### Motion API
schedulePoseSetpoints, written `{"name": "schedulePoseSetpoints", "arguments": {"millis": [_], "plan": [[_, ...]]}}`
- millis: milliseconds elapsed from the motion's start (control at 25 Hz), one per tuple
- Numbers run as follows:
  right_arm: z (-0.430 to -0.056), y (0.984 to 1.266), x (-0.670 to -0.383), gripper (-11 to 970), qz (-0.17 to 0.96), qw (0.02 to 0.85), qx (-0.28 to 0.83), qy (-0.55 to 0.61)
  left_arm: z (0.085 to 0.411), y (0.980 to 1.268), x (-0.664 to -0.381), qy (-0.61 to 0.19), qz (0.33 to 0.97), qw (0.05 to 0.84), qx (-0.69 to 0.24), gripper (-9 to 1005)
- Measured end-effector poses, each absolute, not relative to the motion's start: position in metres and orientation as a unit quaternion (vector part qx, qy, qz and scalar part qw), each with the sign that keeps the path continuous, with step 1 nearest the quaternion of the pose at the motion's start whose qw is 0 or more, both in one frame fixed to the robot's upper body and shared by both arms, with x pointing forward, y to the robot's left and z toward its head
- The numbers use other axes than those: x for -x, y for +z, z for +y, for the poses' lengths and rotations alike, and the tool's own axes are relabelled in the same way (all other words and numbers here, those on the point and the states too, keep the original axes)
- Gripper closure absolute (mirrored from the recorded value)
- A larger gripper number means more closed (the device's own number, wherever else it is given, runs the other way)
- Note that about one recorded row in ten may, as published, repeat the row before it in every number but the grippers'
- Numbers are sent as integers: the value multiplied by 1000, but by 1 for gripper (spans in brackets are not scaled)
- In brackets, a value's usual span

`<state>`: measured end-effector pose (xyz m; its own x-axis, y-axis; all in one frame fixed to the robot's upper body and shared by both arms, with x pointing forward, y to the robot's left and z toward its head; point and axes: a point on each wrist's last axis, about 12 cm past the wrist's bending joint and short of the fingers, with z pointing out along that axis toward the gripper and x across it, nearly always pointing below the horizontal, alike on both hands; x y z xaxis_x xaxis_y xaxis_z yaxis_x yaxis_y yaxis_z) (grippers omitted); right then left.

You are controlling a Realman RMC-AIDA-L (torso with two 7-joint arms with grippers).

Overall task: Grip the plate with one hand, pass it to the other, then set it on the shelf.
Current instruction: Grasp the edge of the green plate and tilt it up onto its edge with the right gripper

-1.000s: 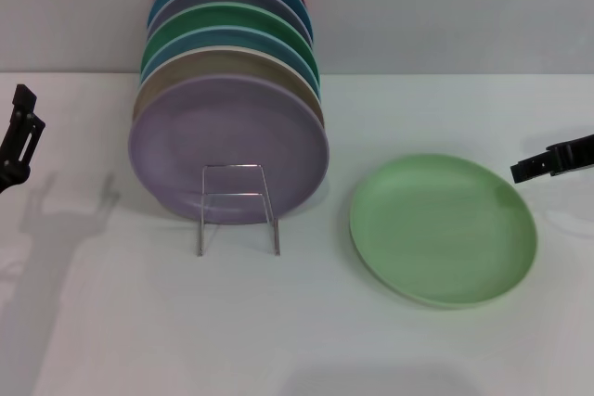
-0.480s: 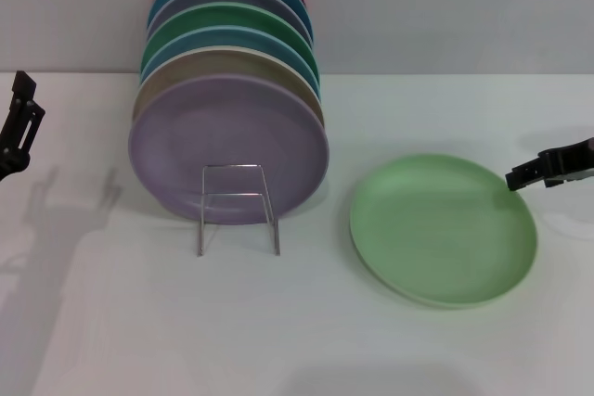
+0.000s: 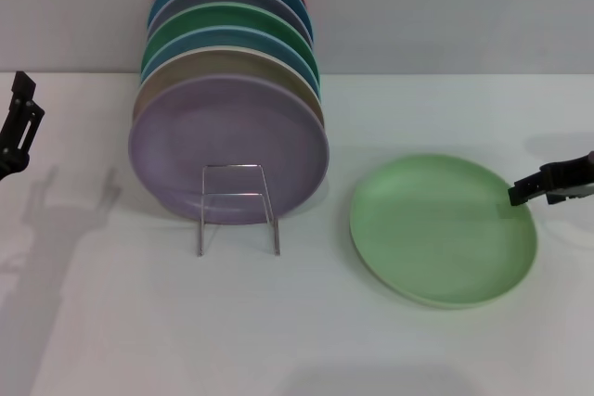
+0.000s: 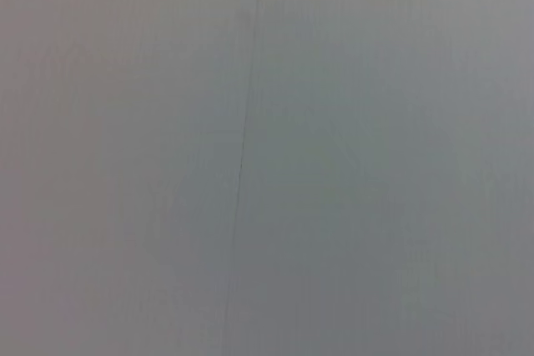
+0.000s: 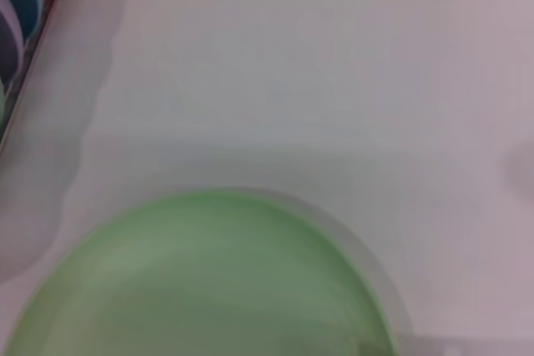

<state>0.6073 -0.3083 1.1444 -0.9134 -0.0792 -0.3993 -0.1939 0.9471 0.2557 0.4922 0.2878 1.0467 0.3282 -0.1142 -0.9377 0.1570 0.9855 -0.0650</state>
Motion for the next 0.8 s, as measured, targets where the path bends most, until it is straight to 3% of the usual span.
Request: {"name": "schedulePoseSetpoints", "arguments": {"millis": [800], "plan": [[-307, 1126, -611, 397, 970, 186, 60, 147, 287, 1049, -493, -85, 568, 819, -21, 195]]}}
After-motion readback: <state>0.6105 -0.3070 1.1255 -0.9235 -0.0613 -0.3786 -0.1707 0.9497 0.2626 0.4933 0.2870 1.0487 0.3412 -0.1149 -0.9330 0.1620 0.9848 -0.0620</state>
